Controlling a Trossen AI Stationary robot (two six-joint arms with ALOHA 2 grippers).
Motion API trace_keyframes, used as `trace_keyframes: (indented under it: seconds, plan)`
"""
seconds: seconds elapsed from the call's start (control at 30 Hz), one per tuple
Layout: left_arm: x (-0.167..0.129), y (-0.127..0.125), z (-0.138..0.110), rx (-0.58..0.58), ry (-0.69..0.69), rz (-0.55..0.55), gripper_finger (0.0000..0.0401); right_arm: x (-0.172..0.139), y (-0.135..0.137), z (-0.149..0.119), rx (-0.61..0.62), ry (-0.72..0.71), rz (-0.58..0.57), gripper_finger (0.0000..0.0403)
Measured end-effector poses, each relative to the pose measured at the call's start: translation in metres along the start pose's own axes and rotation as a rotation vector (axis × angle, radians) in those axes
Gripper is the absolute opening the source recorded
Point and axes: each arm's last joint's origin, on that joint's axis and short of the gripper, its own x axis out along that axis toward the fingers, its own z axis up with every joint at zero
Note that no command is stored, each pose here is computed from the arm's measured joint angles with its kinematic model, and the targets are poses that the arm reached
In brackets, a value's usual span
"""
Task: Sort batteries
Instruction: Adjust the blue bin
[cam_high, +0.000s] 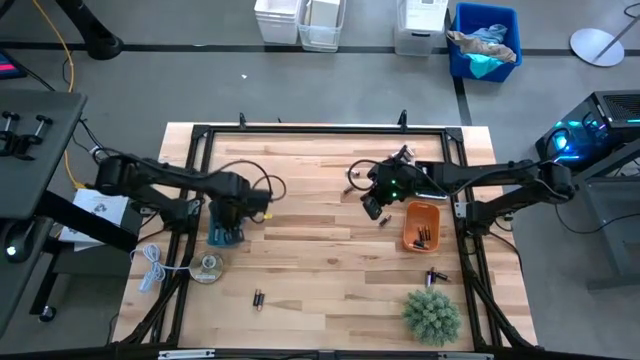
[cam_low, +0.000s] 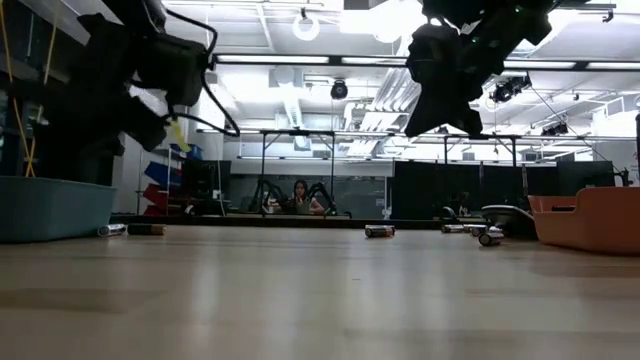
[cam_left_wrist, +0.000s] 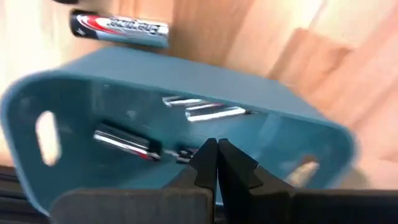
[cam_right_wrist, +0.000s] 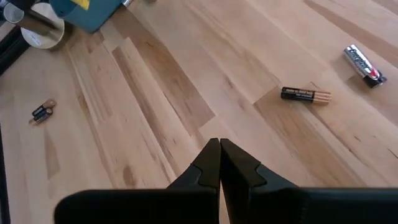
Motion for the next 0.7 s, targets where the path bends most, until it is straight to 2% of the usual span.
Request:
trace_keyframes:
  seconds: [0.13, 0.4, 0.7]
  plan:
    - [0.009, -0.005, 0.009, 0.026, -0.001, 0.075, 0.0000, 0.000, 0.000, 0.000, -0.019, -0.003, 0.002, 0.0000]
    - [0.017, -0.009, 0.027, 0.001, -0.080, 0.051, 0.0000, 0.000, 0.003, 0.003, -0.029, -0.034, 0.024, 0.0000]
    - [-0.005, -0.024, 0.045, 0.024, -0.256, 0.003, 0.0000, 0.000, 0.004, 0.004, -0.032, -0.042, 0.033, 0.0000]
